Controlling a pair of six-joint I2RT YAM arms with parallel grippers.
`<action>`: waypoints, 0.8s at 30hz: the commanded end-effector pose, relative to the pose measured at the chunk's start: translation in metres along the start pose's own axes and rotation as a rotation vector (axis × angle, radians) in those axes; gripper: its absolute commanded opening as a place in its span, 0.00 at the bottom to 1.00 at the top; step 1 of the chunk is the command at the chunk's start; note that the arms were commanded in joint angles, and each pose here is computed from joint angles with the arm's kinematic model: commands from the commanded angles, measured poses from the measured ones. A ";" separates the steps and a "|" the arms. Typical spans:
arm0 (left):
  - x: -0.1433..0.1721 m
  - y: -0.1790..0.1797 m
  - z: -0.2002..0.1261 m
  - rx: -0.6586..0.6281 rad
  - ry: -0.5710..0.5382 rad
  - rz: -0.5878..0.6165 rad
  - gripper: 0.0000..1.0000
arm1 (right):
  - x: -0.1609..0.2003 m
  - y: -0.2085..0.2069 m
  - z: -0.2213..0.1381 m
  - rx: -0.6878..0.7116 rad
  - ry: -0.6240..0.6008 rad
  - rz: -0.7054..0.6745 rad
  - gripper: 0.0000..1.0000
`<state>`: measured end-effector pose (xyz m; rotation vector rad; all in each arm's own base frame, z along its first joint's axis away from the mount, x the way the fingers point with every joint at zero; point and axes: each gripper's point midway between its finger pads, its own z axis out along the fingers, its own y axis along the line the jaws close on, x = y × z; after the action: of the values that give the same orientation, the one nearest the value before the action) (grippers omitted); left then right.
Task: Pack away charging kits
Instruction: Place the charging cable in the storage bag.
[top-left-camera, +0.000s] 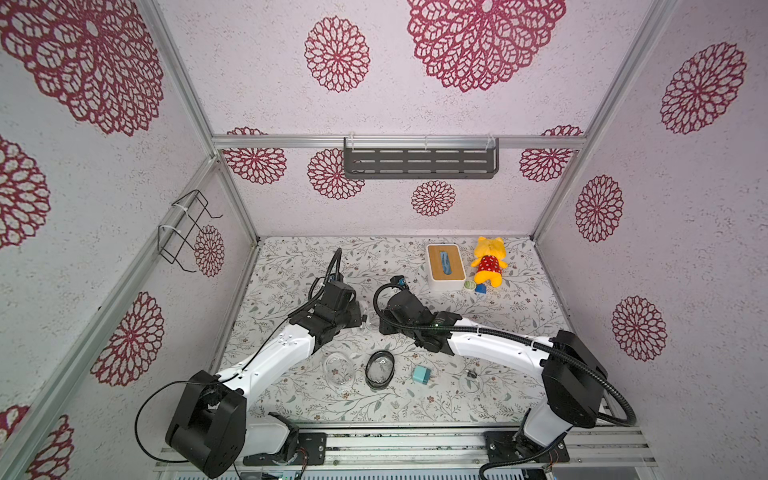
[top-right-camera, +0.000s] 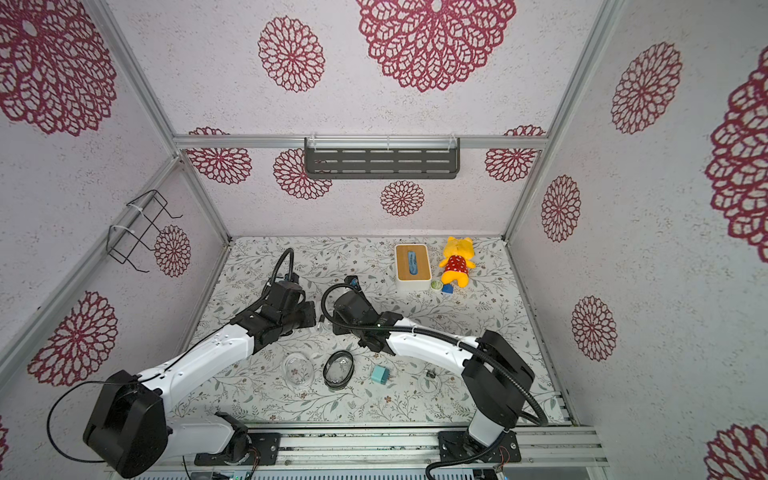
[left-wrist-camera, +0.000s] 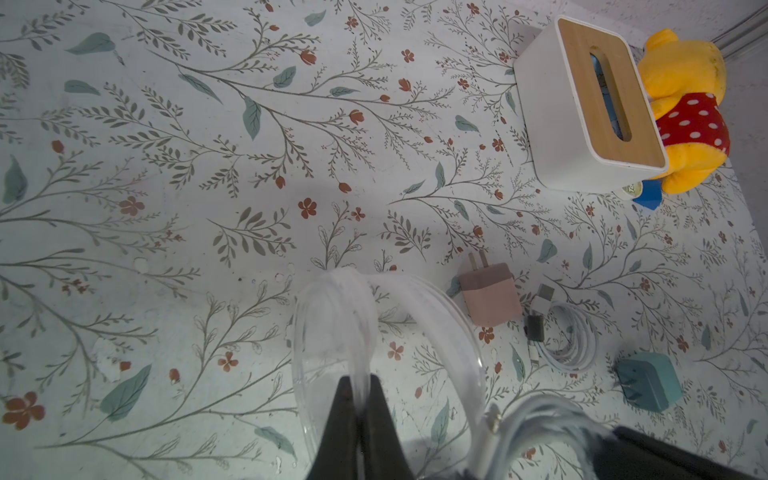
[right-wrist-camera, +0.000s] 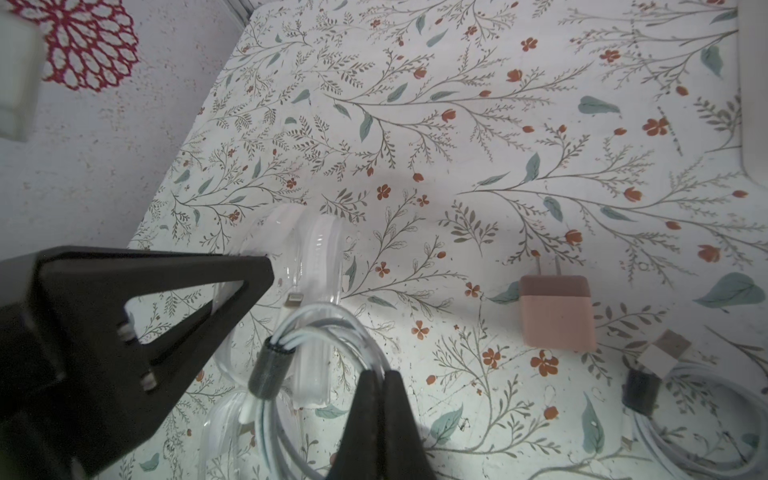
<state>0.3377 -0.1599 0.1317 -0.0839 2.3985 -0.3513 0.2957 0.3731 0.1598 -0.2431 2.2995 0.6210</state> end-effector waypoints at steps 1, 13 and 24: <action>-0.013 -0.023 -0.001 0.100 -0.022 0.024 0.00 | -0.011 0.011 0.000 -0.022 -0.023 -0.013 0.00; -0.009 -0.048 -0.006 0.225 -0.002 0.053 0.00 | -0.008 -0.019 0.012 0.155 -0.032 -0.042 0.00; -0.003 -0.018 0.021 0.015 0.062 0.044 0.00 | -0.011 -0.024 0.010 0.182 -0.042 -0.065 0.00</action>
<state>0.3486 -0.1863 0.1276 -0.0071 2.4324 -0.4294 0.3124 0.3555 0.1398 -0.2121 2.3161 0.3918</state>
